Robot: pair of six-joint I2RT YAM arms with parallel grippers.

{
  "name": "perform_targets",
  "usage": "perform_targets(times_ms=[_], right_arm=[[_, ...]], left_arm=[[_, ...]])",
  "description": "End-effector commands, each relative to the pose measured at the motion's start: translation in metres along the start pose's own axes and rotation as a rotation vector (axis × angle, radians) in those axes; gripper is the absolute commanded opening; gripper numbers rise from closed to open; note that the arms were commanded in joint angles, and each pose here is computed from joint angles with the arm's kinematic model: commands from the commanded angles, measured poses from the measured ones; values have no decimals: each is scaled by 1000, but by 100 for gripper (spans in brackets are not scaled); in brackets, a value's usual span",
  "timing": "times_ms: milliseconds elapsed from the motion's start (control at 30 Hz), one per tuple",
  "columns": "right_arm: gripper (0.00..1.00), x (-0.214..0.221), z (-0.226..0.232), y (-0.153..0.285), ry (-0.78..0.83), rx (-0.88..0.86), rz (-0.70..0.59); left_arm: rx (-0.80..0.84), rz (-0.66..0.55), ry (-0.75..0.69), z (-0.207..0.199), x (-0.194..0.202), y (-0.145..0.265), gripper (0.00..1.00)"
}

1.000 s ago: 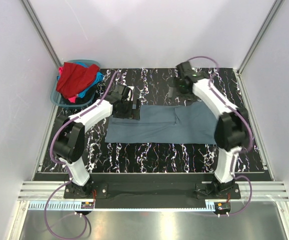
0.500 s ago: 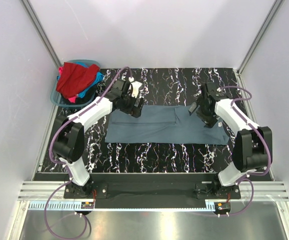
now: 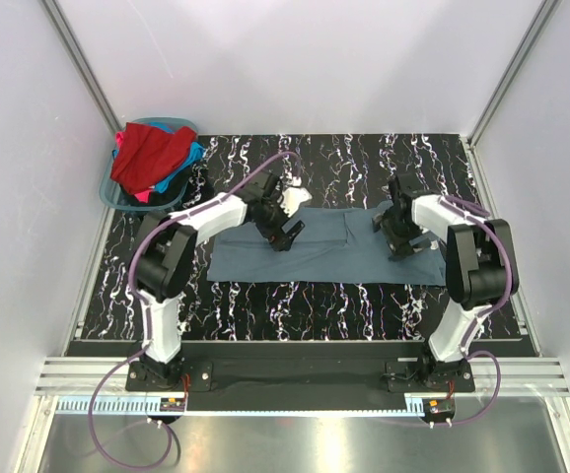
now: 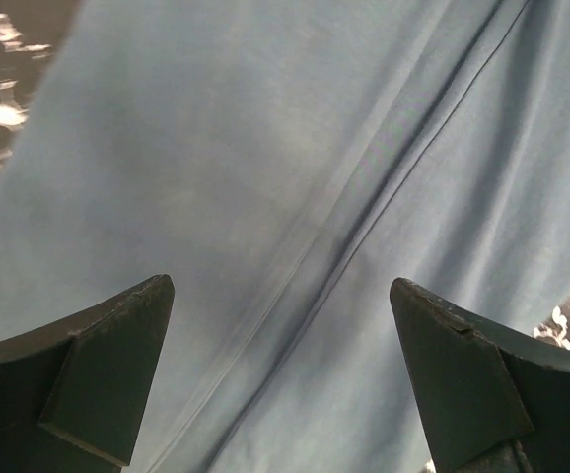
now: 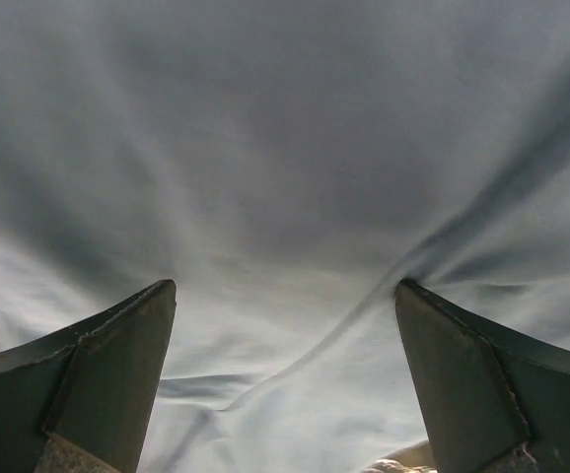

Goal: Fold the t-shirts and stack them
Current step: Fold the tshirt

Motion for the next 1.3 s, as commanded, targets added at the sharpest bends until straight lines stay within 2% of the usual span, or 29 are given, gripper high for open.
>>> perform_targets(times_ms=[0,133,333,533,567,633,667,700,867,933,967,1000,1033,1067,1100,1133,1167,1267], right_arm=[[100,-13,16,-11,-76,-20,-11],[100,-11,15,-28,-62,15,10],[100,-12,15,-38,-1,25,6],[100,-33,45,-43,193,-23,-44],[99,-43,62,-40,217,-60,-63],[100,-40,73,-59,309,-74,-16],[100,-50,91,-54,329,-99,-45],[100,-47,95,-66,396,-95,-34],[100,-62,141,-69,481,-195,-56],[100,-51,151,-83,532,-220,-6],[100,-57,172,-72,545,-265,-36],[100,-46,169,-91,582,-232,13],[100,-33,178,-91,617,-236,22],[100,-38,202,-76,630,-286,-25],[100,-28,204,-93,676,-269,-16],[100,-19,206,-92,700,-254,-8],[100,-12,225,-78,731,-304,-44],[100,5,235,-78,761,-336,-41]], left_arm=[[-80,-27,-17,9,-17,-13,99],[-116,30,94,10,-24,-25,99],[-229,143,190,-7,13,-44,99],[-343,186,482,-24,61,-38,99],[-346,156,584,-31,60,-32,99],[-339,150,680,-41,77,-32,99],[-338,124,755,-52,74,-29,99],[-354,129,774,-58,80,-29,99],[-413,114,856,-112,72,-31,99],[-424,139,875,-124,71,-30,99],[-439,158,879,-129,74,-33,99],[-446,180,906,-131,77,-34,99],[-439,196,929,-134,80,-36,99],[-435,203,951,-136,82,-38,99],[-423,221,967,-140,85,-40,99],[-427,229,1000,-143,86,-44,99],[-423,231,995,-150,87,-46,99],[-440,182,983,-164,76,-47,99]])
Point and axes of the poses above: each gripper's point midway between its finger pads, its own y axis back along the fingers, its own z axis along the line the jaws close on, x = y × z, the point moved 5 cm from there along y, back along the fingers, and after that the axes turned 11 degrees about y, right-handed, at the moved point
